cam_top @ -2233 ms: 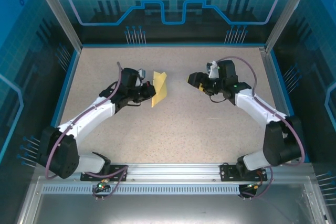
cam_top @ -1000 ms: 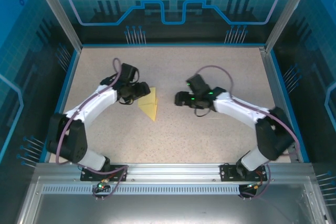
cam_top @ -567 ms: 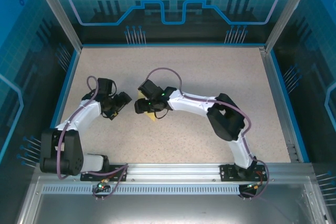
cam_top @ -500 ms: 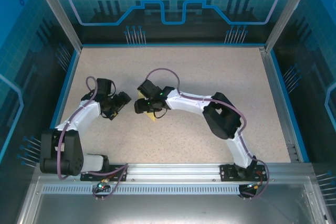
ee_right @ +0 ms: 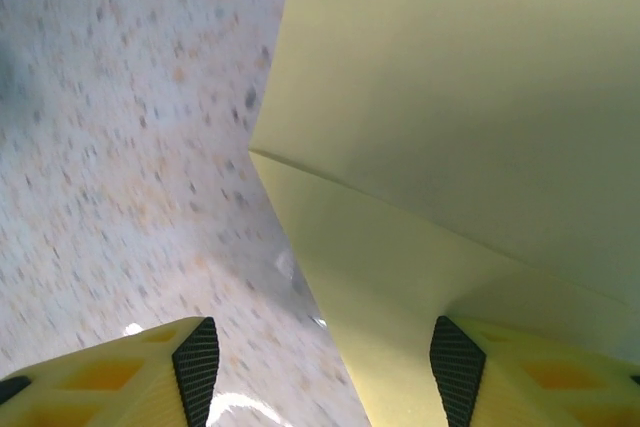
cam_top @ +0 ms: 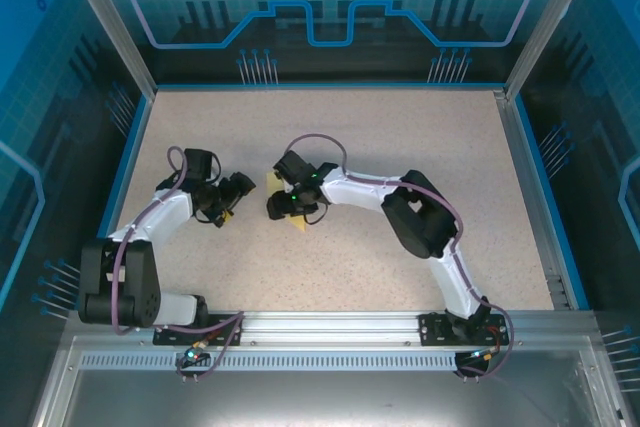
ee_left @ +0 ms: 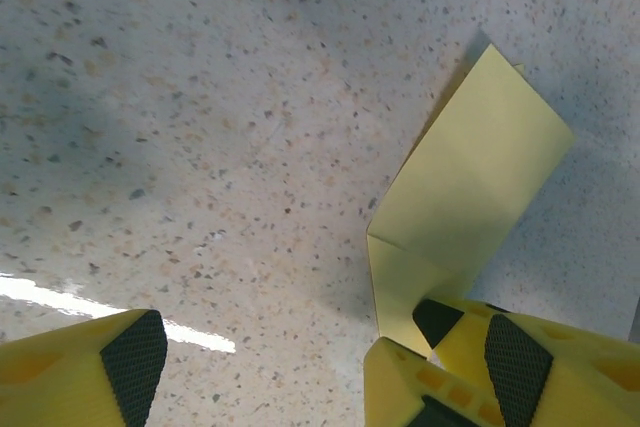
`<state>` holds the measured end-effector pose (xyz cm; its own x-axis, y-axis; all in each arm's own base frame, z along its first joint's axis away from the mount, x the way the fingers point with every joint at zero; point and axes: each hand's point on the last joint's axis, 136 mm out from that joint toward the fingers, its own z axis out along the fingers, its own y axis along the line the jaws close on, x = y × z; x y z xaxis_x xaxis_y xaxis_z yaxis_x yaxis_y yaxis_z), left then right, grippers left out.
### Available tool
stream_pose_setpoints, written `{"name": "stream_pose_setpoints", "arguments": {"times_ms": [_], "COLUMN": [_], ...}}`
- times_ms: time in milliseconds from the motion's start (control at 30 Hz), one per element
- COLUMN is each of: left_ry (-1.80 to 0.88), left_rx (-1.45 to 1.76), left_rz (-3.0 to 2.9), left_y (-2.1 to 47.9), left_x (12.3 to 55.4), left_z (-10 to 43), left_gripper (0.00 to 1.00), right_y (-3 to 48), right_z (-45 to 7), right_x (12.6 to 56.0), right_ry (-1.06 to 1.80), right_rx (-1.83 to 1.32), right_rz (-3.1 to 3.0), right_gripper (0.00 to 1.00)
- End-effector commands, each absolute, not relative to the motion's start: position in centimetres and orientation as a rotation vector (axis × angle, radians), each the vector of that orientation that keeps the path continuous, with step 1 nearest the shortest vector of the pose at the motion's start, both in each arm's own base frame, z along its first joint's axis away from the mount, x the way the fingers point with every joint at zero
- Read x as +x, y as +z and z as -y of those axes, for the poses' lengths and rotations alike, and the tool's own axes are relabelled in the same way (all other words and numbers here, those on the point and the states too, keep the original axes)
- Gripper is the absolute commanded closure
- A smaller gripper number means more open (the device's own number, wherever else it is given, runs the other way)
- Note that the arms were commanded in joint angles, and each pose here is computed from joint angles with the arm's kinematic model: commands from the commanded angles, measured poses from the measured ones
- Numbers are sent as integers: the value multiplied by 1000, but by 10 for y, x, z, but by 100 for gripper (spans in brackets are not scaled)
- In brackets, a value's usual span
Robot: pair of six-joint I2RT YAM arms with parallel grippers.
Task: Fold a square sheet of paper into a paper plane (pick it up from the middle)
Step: Move the paper to the center of the table.
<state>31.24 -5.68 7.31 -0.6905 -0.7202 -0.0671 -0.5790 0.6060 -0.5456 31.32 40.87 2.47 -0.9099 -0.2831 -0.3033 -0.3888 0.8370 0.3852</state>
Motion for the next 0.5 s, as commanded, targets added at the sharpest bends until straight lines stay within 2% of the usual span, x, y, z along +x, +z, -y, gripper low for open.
{"name": "stream_pose_setpoints", "arguments": {"times_ms": [0,100,200,333,467], "left_ry": [-821,-889,-925,-935,-952], "left_rx": [-1007,-980,-957,-925,-886], "left_rz": [-2571,-2573,-2574,-2586,-2605], "left_y": [73,74,75,75,73], "left_x": [310,310,309,307,303], "left_z": [67,76,83,94,107], "left_gripper": [13,13,13,11,7], "right_y": [10,24,48,89,88], "right_z": [-365,-343,-333,-335,-321], "right_x": [285,272,276,295,302], "right_ry": [665,743,767,768,671], "right_rx": [-807,-975,-995,-758,-406], "right_rz": [-2812,-2733,-2657,-2601,-2669], "right_gripper": [39,39,39,39,45]}}
